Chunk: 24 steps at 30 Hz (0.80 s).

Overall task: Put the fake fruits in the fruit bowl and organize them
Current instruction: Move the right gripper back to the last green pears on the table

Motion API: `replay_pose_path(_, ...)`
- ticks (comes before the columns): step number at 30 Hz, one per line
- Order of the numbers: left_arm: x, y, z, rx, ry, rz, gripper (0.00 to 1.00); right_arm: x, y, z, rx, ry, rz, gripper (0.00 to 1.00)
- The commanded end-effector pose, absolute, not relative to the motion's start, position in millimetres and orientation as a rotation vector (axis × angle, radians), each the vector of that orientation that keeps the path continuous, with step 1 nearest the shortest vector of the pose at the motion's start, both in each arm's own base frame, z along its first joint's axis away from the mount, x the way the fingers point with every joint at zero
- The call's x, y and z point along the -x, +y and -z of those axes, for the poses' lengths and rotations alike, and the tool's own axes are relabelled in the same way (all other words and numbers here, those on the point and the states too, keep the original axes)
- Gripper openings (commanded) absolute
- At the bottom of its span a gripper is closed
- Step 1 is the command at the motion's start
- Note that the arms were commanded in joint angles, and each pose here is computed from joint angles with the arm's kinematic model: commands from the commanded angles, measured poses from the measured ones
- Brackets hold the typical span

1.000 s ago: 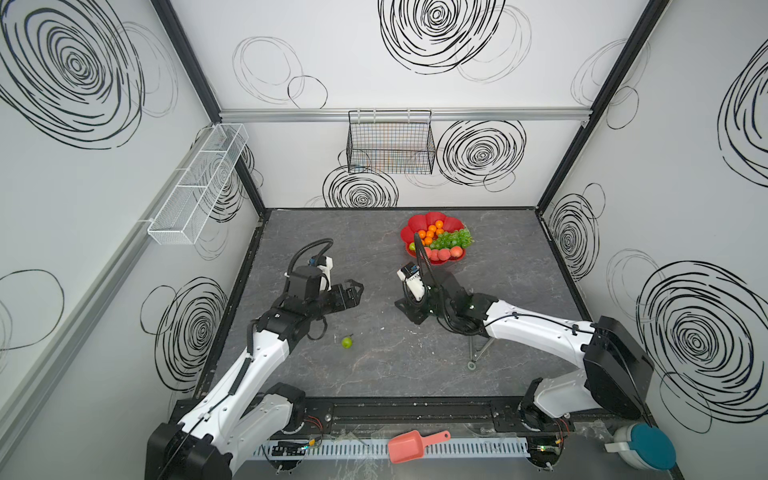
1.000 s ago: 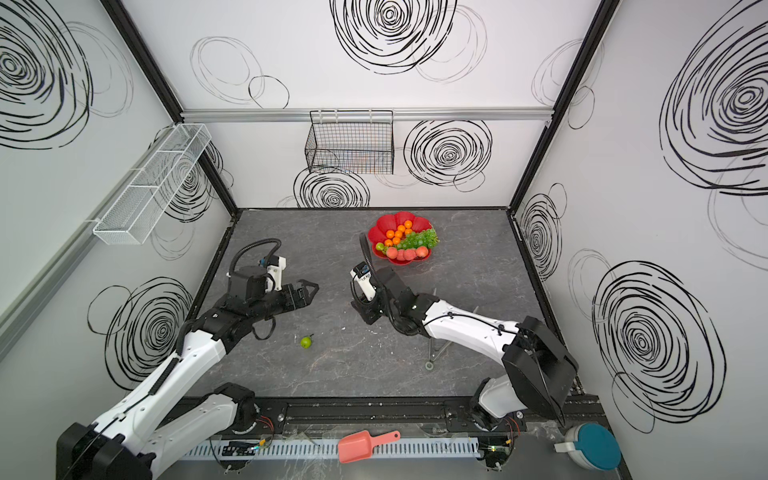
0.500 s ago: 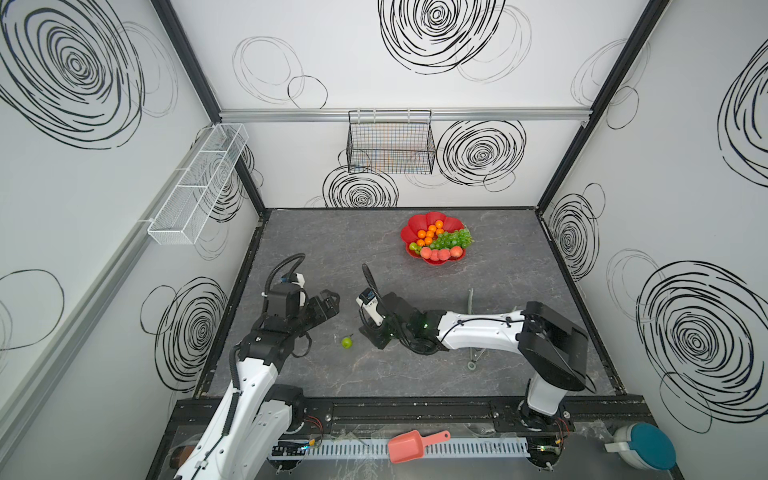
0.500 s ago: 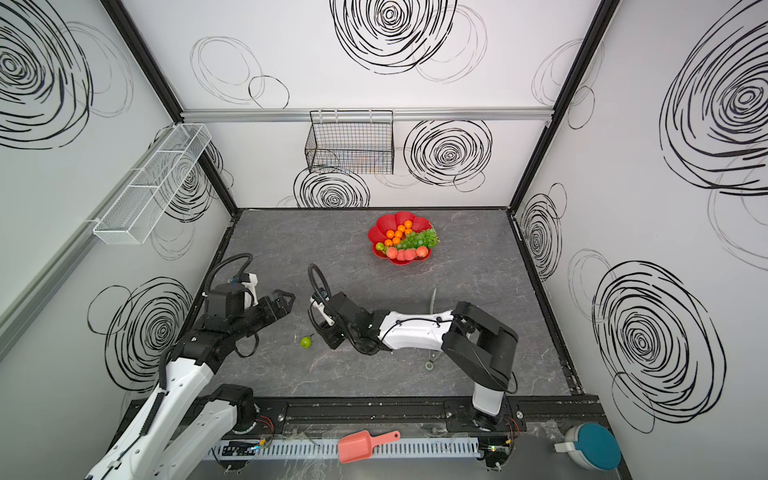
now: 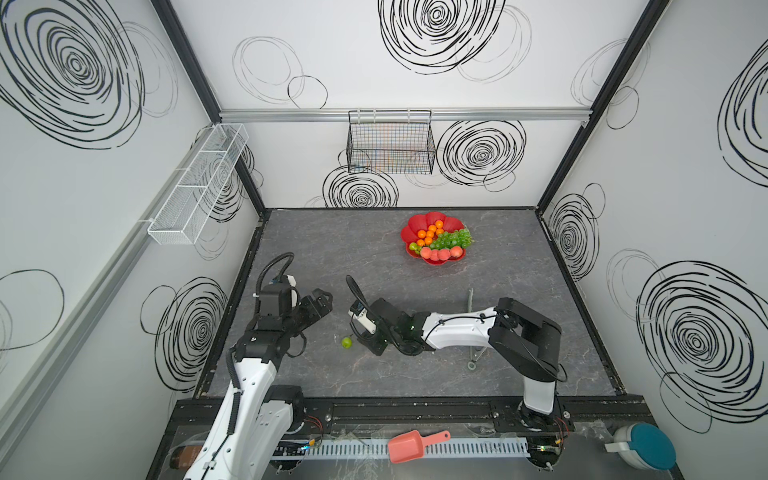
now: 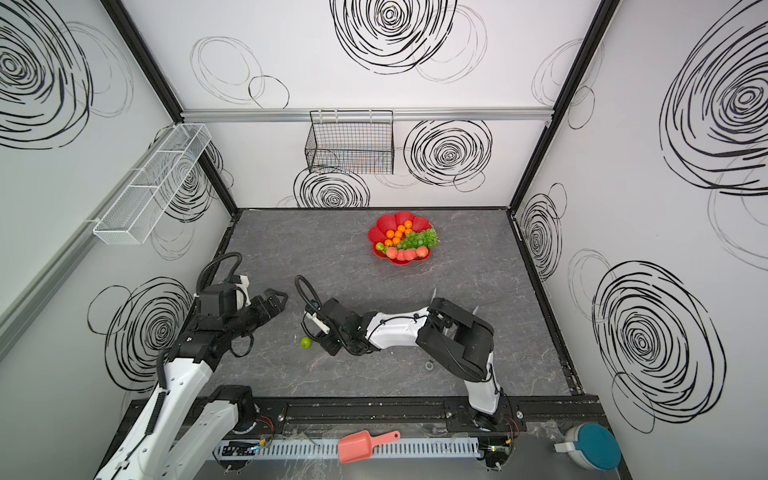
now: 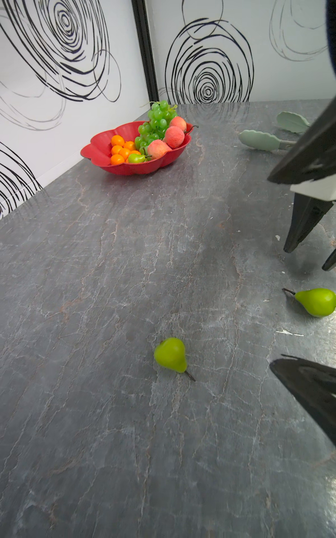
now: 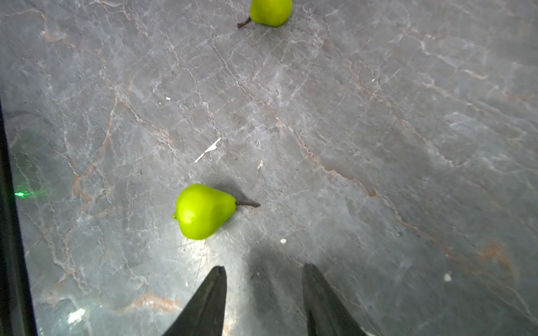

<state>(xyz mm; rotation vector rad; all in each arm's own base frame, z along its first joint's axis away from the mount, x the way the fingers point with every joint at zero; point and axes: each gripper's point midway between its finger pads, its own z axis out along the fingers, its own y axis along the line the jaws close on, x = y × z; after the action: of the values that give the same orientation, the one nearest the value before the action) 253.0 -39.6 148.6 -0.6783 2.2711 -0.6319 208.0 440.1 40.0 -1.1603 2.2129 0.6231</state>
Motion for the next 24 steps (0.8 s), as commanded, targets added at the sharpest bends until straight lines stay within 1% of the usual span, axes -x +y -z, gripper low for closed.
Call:
replay_pose_path(1,-255,-34,-154,0.745,2.239,0.645,0.96,-209,449,-39,1.197,2.195,-0.613,0.48)
replay_pose_path(9,-257,-30,-157,0.759,2.231,0.628,0.96,-207,454,-26,1.235,2.204,-0.563,0.49)
replay_pose_path(18,-254,-24,-155,0.851,2.222,0.629,0.96,-205,460,-14,1.274,2.215,-0.547,0.50)
replay_pose_path(24,-254,-21,-163,0.908,2.218,0.633,0.96,-201,467,-8,1.323,2.205,-0.537,0.50)
